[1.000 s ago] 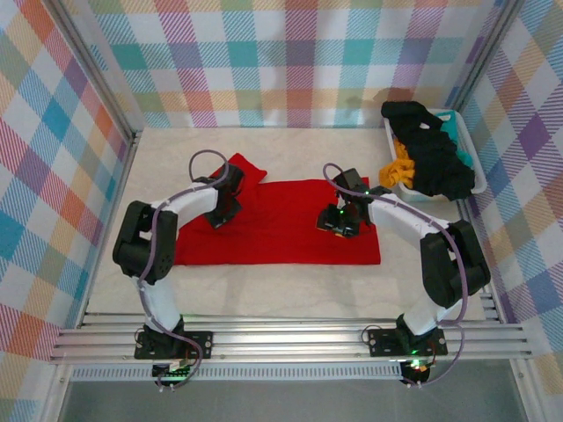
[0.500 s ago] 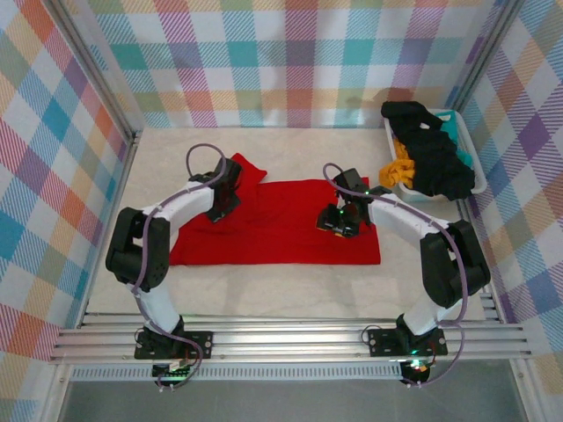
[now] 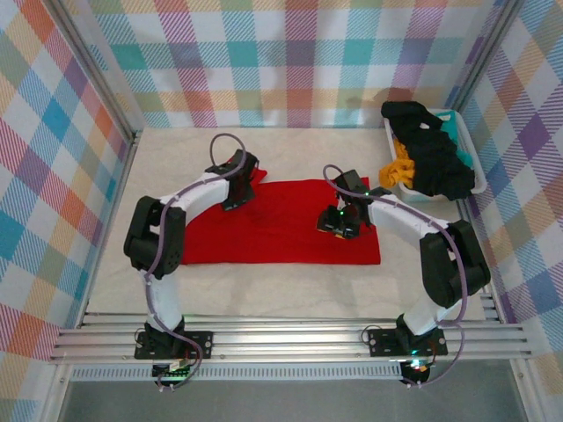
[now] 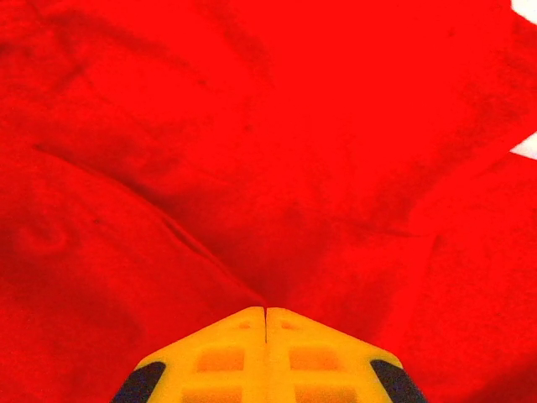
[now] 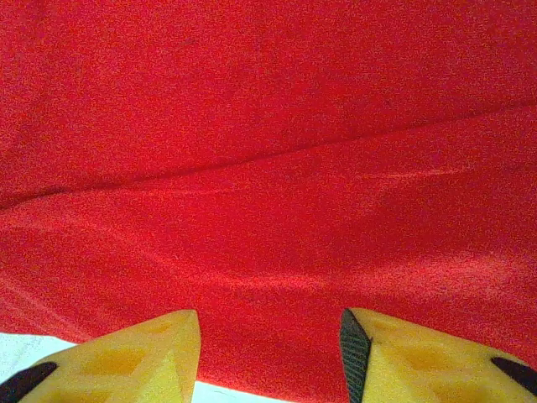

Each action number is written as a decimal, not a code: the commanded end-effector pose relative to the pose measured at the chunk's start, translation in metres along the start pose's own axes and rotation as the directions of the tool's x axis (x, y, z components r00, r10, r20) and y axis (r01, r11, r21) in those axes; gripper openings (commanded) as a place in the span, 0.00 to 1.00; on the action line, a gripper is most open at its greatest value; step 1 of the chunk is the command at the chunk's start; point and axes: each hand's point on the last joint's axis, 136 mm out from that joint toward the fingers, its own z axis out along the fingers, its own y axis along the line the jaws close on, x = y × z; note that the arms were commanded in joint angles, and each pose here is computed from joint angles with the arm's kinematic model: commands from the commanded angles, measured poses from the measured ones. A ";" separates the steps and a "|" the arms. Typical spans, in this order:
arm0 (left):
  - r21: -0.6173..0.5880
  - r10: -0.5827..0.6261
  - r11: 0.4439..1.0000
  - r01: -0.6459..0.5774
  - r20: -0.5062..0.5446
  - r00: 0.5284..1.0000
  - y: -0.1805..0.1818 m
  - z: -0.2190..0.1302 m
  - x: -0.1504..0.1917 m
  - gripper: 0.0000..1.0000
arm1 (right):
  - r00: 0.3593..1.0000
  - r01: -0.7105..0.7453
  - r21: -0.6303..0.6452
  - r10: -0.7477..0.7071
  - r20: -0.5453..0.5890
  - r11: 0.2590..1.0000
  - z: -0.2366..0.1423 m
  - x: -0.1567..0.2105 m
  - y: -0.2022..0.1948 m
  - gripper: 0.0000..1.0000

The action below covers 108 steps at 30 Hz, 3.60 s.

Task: Fold and stack the t-shirts

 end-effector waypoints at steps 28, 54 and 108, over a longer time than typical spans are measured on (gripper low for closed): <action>0.058 -0.053 0.997 0.044 0.174 0.983 -0.050 0.095 -0.169 0.55 | 0.969 -0.155 0.067 0.139 0.203 0.986 -0.004 -0.178 -0.025 0.51; -0.020 0.060 0.998 -0.057 0.200 0.978 -0.053 0.120 -0.159 0.45 | 0.967 -0.200 0.105 0.179 0.184 0.974 0.001 -0.179 -0.051 0.51; 0.102 -0.004 0.995 -0.015 0.191 0.982 -0.036 0.036 -0.197 0.00 | 0.941 -0.308 0.257 0.253 0.226 0.916 0.019 -0.228 -0.117 0.50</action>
